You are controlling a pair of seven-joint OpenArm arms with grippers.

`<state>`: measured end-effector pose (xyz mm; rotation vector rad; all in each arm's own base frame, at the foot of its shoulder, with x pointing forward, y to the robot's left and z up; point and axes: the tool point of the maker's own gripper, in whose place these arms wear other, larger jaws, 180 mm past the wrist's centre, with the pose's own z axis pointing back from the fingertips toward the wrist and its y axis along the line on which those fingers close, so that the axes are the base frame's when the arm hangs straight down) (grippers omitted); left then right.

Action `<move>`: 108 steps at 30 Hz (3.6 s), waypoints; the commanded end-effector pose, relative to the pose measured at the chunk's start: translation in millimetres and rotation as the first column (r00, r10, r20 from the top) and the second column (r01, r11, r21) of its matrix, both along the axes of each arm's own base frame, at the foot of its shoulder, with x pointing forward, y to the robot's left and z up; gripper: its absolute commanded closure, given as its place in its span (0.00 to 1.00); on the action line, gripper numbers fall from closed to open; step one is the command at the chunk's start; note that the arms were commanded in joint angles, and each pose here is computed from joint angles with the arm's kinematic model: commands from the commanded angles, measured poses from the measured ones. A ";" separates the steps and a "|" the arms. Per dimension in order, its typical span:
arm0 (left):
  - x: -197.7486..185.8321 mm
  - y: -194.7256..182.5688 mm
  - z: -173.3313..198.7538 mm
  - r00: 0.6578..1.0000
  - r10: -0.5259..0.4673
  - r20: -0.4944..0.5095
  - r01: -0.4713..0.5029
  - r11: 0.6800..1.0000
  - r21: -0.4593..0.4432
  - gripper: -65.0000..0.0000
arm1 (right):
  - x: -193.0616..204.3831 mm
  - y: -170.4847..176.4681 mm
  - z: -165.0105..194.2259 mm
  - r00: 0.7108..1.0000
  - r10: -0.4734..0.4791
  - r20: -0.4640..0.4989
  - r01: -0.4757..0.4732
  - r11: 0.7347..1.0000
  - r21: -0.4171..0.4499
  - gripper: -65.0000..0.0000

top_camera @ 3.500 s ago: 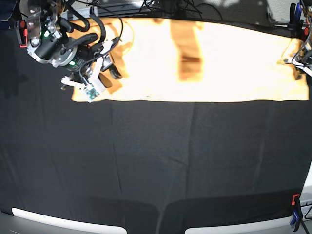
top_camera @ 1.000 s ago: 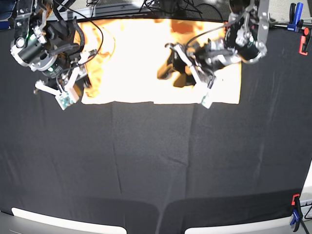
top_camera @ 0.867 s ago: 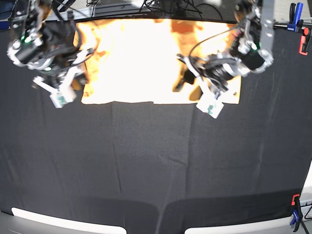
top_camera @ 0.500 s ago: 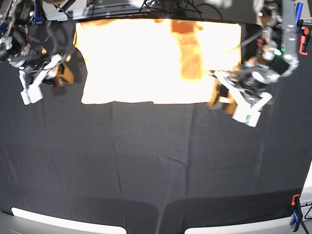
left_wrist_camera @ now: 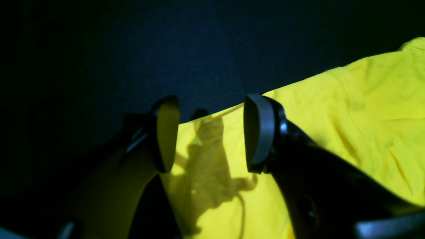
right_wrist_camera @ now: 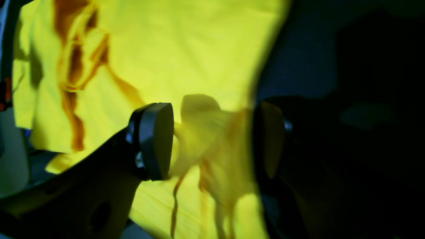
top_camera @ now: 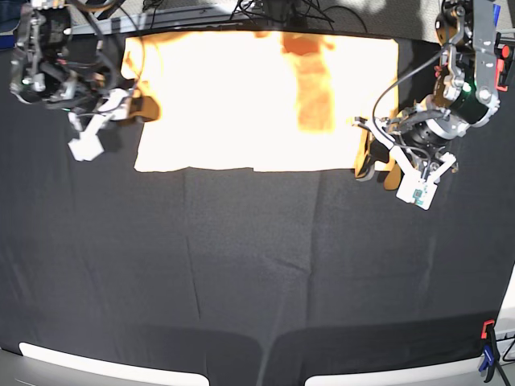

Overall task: Layout the t-shirt on the table in an organized manner, then fold the t-shirt properly
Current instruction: 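Lift the strip ends with both grippers and fold them toward the middle, then drag the folded bundle with the right gripper toward the left gripper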

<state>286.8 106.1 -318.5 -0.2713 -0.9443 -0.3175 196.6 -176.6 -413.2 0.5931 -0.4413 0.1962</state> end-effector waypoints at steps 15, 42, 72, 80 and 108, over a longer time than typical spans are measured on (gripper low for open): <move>5.6 0.5 12.0 0.999 -0.003 0.048 0.003 1.000 -0.004 0.56 | -11.9 41.9 -8.6 0.995 0.092 -0.042 -0.090 0.995 0.050 0.62; -39.0 14.8 -31.5 0.998 0.013 -0.056 -0.007 0.994 0.109 0.56 | 45.6 34.7 70.9 0.969 0.067 0.239 -0.065 0.998 -0.016 1.00; -105.0 26.5 -120.1 0.946 -0.016 -0.323 0.058 0.991 0.120 0.56 | 32.3 289.5 127.0 0.897 0.203 0.392 -0.286 0.944 0.167 0.60; -102.1 45.2 -120.9 0.950 0.018 -0.312 0.045 0.980 0.195 0.56 | -1.2 332.3 182.6 0.871 0.237 0.430 -0.437 0.775 0.457 0.54; -74.1 146.4 -79.1 0.949 0.262 -0.176 -0.225 0.952 0.208 0.56 | -45.4 275.8 182.7 0.612 0.515 0.601 -0.609 0.791 -0.057 0.54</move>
